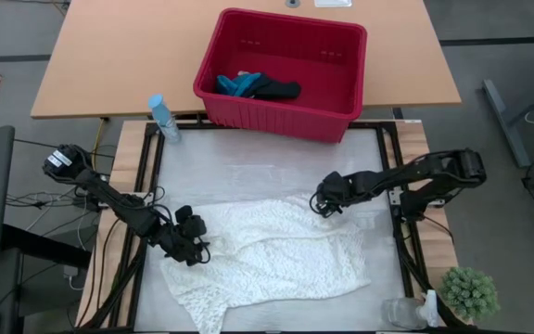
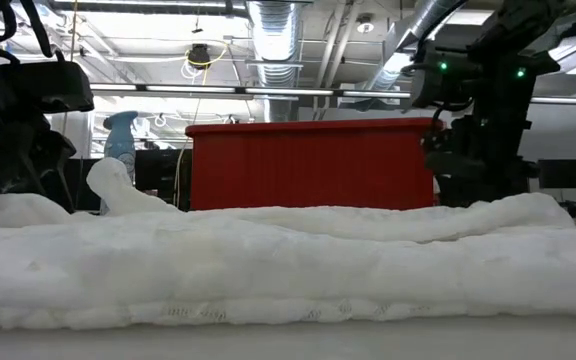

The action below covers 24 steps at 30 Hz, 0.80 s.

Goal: Fold Laundry from Bin
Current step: Fold the white shirt

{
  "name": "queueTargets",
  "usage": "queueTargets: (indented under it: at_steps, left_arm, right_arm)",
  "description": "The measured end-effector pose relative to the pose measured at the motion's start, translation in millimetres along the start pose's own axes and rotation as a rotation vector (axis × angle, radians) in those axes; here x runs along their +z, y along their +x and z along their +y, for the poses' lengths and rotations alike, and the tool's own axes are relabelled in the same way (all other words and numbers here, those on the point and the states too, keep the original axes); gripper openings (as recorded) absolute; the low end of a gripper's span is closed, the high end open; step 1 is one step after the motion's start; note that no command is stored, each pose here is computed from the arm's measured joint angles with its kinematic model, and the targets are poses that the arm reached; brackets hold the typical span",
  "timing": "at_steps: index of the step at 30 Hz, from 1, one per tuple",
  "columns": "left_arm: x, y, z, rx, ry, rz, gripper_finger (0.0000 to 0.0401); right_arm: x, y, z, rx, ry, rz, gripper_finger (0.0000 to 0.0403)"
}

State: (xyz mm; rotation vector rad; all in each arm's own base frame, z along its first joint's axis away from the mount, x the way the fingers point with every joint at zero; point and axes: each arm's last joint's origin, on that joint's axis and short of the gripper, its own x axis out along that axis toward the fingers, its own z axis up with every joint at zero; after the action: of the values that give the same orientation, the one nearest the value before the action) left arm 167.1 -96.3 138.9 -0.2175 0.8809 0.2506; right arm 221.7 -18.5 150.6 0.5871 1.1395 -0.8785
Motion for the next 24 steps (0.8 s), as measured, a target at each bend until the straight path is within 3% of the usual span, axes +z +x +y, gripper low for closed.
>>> queueTargets:
  at_steps: [7, 11, 14, 18, 24]
  left_arm:
    - [0.0, 0.0, 0.0, 0.000, -0.010, 0.000, 0.0240]
    - [0.1, 0.0, 0.0, 0.002, -0.010, -0.002, 0.0240]
    - [0.2, 0.0, 0.4, 0.011, -0.009, -0.009, 0.0240]
    - [-3.1, 2.0, 4.3, 0.048, -0.006, -0.037, 0.0240]
    - [-27.0, 14.6, 23.0, 0.077, -0.088, -0.100, 0.0240]
  right_arm:
    - [-3.0, 0.5, -4.1, -0.054, 0.001, 0.025, 0.0063]
    - [-6.5, -0.3, -9.2, -0.105, -0.011, 0.060, 0.0021]
    - [-8.4, -0.7, -11.6, -0.127, -0.021, 0.080, 0.0017]
    - [-9.7, -4.6, -11.1, -0.107, -0.030, 0.080, 0.0050]
    - [-13.2, -13.8, -9.3, -0.067, -0.043, 0.056, 0.0079]
